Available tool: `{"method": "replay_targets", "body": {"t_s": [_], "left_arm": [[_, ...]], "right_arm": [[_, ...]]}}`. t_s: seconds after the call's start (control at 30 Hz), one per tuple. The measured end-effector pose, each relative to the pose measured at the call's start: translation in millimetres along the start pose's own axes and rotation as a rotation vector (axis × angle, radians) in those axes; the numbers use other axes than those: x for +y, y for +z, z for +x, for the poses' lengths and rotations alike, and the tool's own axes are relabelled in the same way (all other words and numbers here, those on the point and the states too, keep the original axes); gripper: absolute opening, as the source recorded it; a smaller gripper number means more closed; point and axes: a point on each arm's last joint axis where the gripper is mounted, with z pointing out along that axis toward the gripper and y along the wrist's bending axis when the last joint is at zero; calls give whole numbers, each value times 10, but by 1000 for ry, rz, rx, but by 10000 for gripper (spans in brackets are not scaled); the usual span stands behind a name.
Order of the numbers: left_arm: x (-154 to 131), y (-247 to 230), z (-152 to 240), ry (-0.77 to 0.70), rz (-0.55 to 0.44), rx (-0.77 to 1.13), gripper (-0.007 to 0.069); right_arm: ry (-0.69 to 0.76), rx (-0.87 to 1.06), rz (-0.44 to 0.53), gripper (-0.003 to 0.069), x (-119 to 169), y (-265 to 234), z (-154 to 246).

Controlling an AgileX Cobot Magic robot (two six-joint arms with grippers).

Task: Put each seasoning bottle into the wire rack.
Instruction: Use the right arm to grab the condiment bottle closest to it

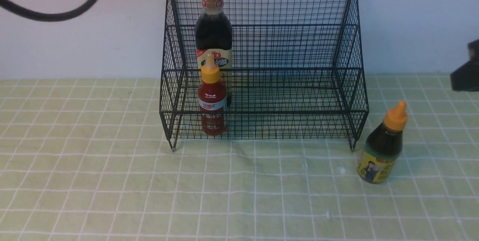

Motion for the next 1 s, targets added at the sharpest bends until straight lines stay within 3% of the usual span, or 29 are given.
{"method": "replay_targets", "body": {"t_s": [0.17, 0.3, 0.43, 0.7, 0.8, 0.87, 0.9, 1.0], "left_arm": [[-110, -416, 89, 14, 10, 8, -6], [-192, -609, 402, 11, 12, 43, -6], [-270, -782, 751, -6, 1, 29, -6], [-384, -987, 1364, -38, -25, -26, -6], [-400, -1021, 1468, -39, -33, -50, -6], [-407, -1044, 1494, -39, -37, -64, -6], [-410, -1052, 1505, -38, -37, -67, -6], [-410, -1066, 1495, -38, -42, -85, -6]], "right_arm": [[-74, 86, 29, 340, -25, 452, -116], [-158, 121, 67, 462, 38, 796, -165], [-187, 150, 89, 531, 53, 1054, -184], [-167, 220, 145, 524, -64, 1400, -173], [-152, 211, 145, 452, -79, 1482, -186], [-144, 202, 140, 370, -77, 1504, -194], [-139, 196, 134, 281, -69, 1499, -202], [-148, 236, 133, 288, -55, 1450, -212]]}}
